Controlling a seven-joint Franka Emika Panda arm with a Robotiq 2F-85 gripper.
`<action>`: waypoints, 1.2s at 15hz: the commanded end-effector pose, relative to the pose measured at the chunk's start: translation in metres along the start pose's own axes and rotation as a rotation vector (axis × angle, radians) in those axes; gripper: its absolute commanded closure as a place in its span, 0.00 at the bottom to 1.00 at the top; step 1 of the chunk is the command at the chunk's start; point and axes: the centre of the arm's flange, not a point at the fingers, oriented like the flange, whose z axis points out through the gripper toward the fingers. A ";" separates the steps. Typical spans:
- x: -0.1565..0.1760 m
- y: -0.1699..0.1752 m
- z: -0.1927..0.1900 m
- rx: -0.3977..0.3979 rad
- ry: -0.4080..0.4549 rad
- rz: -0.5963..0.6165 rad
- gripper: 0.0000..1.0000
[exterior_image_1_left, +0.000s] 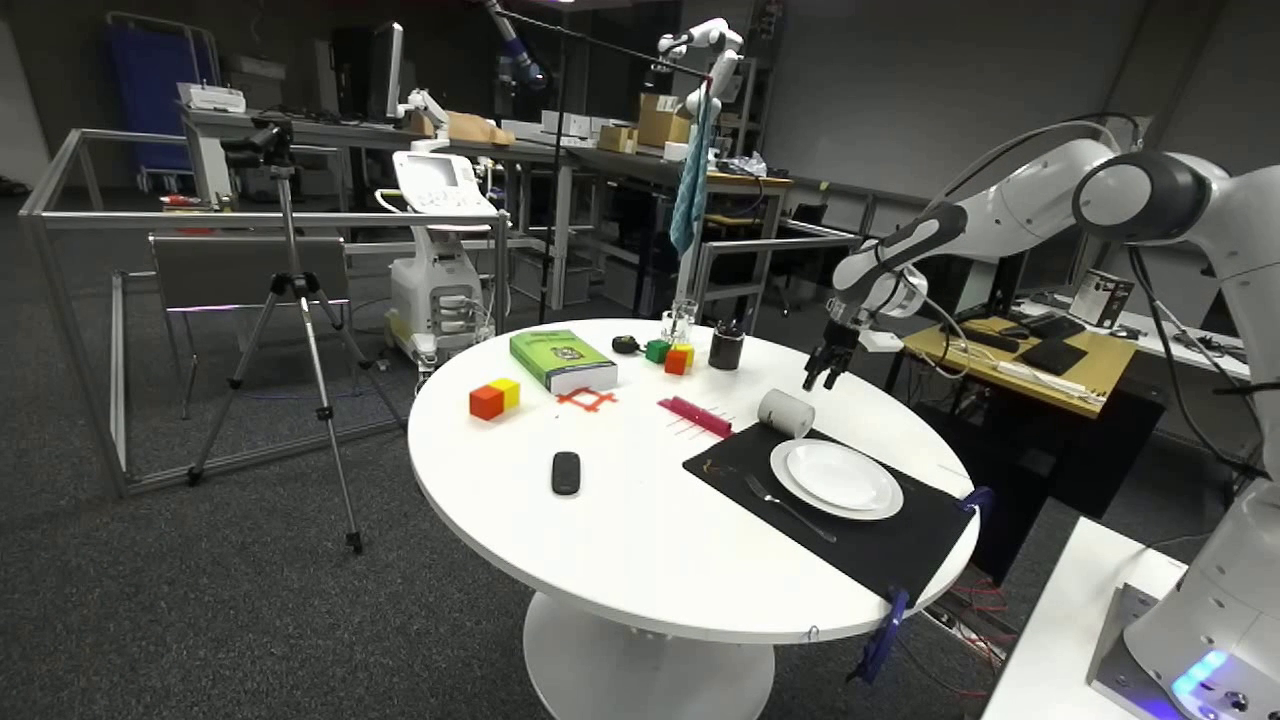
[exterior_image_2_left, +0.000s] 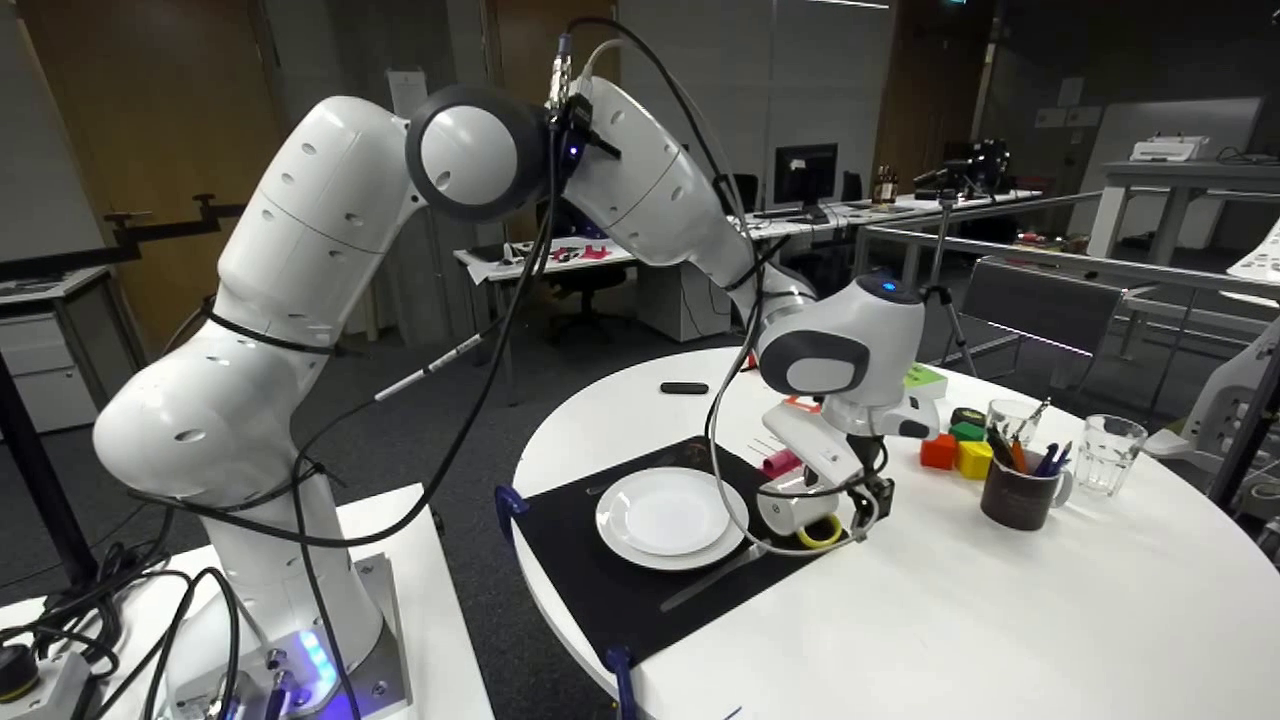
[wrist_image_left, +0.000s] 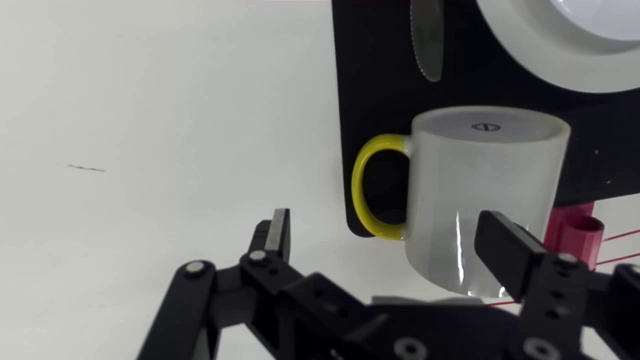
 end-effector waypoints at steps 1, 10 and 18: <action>0.014 0.011 0.003 0.000 0.052 -0.032 0.00; 0.030 0.030 0.013 -0.031 0.048 -0.049 0.00; 0.029 0.032 0.031 -0.022 0.018 -0.060 0.00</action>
